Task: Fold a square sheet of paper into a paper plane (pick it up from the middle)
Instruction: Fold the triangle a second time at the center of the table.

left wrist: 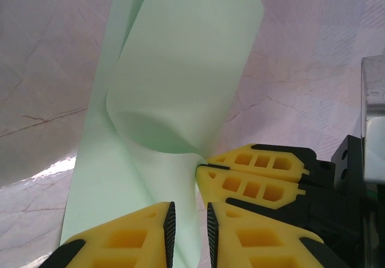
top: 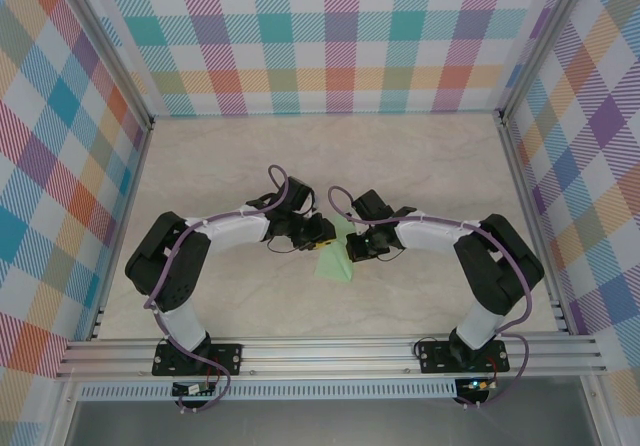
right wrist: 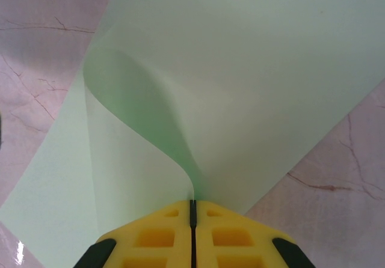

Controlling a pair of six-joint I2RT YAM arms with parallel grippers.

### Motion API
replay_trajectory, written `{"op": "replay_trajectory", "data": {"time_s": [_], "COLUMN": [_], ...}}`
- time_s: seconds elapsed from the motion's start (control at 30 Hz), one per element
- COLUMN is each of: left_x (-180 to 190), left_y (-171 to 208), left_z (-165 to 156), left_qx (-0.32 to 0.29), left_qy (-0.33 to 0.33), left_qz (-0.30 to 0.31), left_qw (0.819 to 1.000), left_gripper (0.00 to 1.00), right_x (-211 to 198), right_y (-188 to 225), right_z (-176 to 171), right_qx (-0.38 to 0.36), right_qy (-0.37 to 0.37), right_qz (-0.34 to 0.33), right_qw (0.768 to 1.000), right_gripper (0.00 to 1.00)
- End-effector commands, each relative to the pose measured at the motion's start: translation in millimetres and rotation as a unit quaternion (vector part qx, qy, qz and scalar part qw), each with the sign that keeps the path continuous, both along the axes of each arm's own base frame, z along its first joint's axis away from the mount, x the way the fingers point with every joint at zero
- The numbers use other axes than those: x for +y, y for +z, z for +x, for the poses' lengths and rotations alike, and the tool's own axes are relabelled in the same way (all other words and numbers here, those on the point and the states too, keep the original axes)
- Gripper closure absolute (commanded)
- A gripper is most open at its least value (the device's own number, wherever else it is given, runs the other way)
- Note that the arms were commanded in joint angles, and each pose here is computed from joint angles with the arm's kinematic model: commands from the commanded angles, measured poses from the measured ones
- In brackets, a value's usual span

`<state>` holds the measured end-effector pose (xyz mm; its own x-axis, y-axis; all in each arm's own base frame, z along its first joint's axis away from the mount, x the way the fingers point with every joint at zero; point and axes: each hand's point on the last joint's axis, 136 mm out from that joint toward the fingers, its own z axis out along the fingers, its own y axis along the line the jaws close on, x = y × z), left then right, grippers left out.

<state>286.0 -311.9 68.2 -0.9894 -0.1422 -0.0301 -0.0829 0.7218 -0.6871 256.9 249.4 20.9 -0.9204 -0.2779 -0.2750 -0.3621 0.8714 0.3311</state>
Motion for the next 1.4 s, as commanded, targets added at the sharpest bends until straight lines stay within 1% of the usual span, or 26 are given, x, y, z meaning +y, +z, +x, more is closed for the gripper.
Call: {"op": "replay_trajectory", "data": {"time_s": [0.0,0.4,0.6,0.9,1.03,1.2,1.37], "left_x": [-6,-14,-22,-23,-30,-29,-23], "left_y": [-6,-10,-11,-18,-16,-24,-40], "left_z": [-9,-11,-10,-17,-17,-17,-21], "left_qx": [0.015,0.03,0.04,0.05,0.044,0.05,0.06], "left_qy": [-0.009,-0.005,0.002,-0.005,-0.01,-0.006,-0.004], "left_qz": [-0.006,-0.023,-0.051,-0.053,-0.072,-0.065,-0.038], "left_qw": [1.0,0.999,0.998,0.997,0.996,0.997,0.997], "left_gripper": [0.77,0.79,0.79,0.79,0.77,0.77,0.77], "right_x": [0,-2,-3,-3,-4,-3,-3], "right_y": [0,-4,-5,-6,-6,-6,-6], "right_z": [4,1,2,1,1,1,1], "right_qx": [0.001,0.003,0.003,0.003,0.002,0.003,0.004], "right_qy": [0.001,-0.004,-0.005,-0.005,-0.004,-0.005,-0.005], "right_qz": [-0.001,-0.002,-0.004,-0.005,-0.006,-0.005,-0.005], "right_qw": [1.0,1.0,1.0,1.0,1.0,1.0,1.0], "right_gripper": [0.93,0.92,0.93,0.93,0.92,0.93,0.93]}}
